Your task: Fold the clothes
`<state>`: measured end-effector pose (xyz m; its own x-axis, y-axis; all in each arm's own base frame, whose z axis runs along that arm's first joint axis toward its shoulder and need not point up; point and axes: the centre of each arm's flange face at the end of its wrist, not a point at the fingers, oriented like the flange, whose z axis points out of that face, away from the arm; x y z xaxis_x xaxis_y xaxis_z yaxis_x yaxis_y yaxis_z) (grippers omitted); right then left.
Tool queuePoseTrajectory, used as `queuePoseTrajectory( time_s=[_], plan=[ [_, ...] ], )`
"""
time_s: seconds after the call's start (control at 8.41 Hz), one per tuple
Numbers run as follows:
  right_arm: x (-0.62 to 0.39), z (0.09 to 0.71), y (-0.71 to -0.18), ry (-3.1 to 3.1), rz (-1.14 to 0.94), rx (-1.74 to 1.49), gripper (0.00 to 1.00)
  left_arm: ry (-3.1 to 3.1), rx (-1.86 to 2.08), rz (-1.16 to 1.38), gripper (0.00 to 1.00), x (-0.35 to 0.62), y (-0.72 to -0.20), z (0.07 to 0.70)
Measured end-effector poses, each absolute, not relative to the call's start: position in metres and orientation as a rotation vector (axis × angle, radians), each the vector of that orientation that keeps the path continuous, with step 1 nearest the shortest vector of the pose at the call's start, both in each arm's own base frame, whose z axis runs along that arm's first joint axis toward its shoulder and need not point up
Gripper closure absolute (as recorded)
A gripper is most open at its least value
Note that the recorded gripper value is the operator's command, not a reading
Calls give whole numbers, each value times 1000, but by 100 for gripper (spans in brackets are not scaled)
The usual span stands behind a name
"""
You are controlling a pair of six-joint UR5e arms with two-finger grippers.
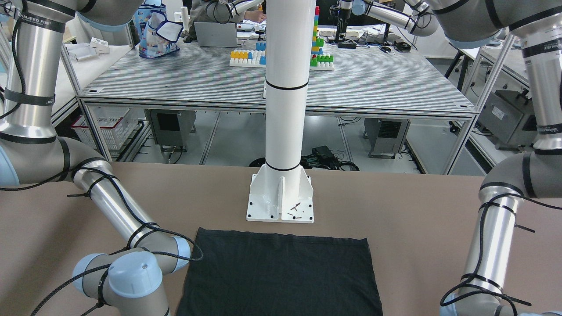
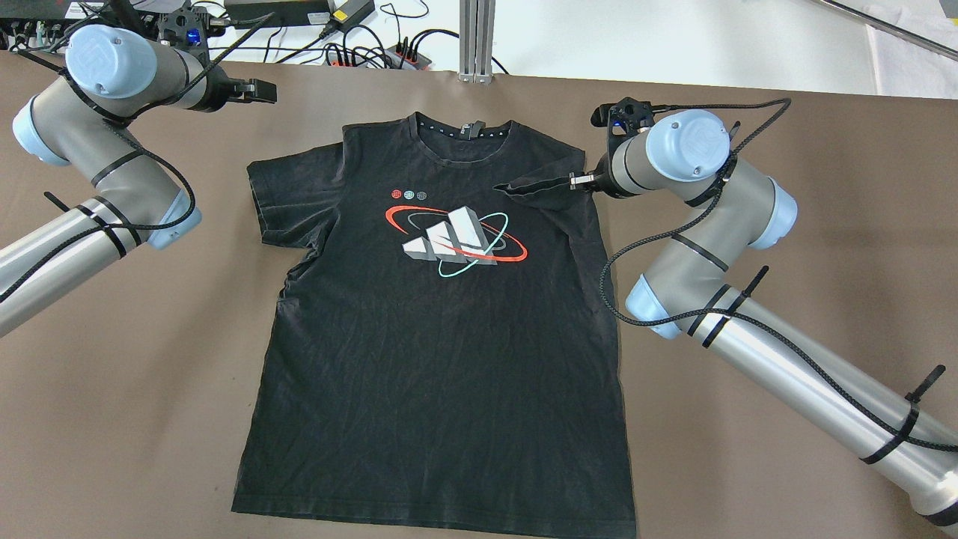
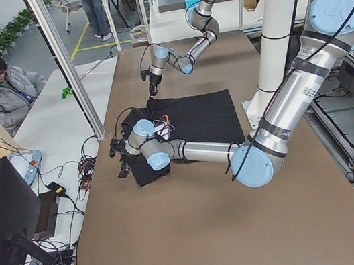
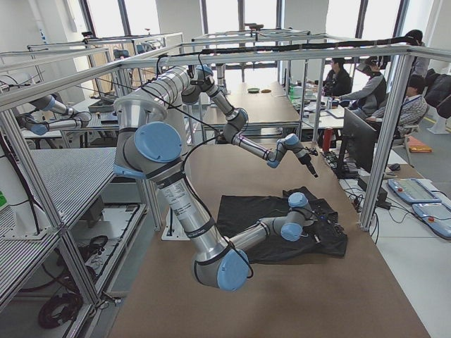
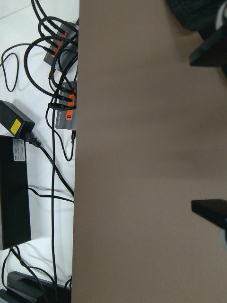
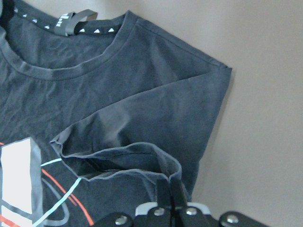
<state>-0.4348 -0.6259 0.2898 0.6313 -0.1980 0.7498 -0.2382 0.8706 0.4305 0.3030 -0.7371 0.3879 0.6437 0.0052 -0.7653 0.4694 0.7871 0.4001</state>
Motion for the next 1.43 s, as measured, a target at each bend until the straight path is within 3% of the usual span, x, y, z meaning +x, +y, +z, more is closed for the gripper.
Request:
queuePoseTrajectory(
  time_s=[0.59, 1.07, 1.19, 1.31, 1.43],
  plan=[
    [-479, 280, -581, -945, -29, 498, 100, 833, 625, -293, 0, 301, -745, 385],
    [-458, 290, -556, -966, -46, 500, 100, 832, 625, -295, 0, 300, -746, 385],
    [-457, 290, -549, -977, -50, 493, 96, 832, 625, -295, 0, 300, -746, 385],
    [-464, 291, -539, -985, -65, 481, 35, 832, 625, -294, 0, 300, -746, 385],
    [-471, 292, -531, -990, -77, 471, 6, 832, 625, -294, 0, 301, -746, 385]
  ],
)
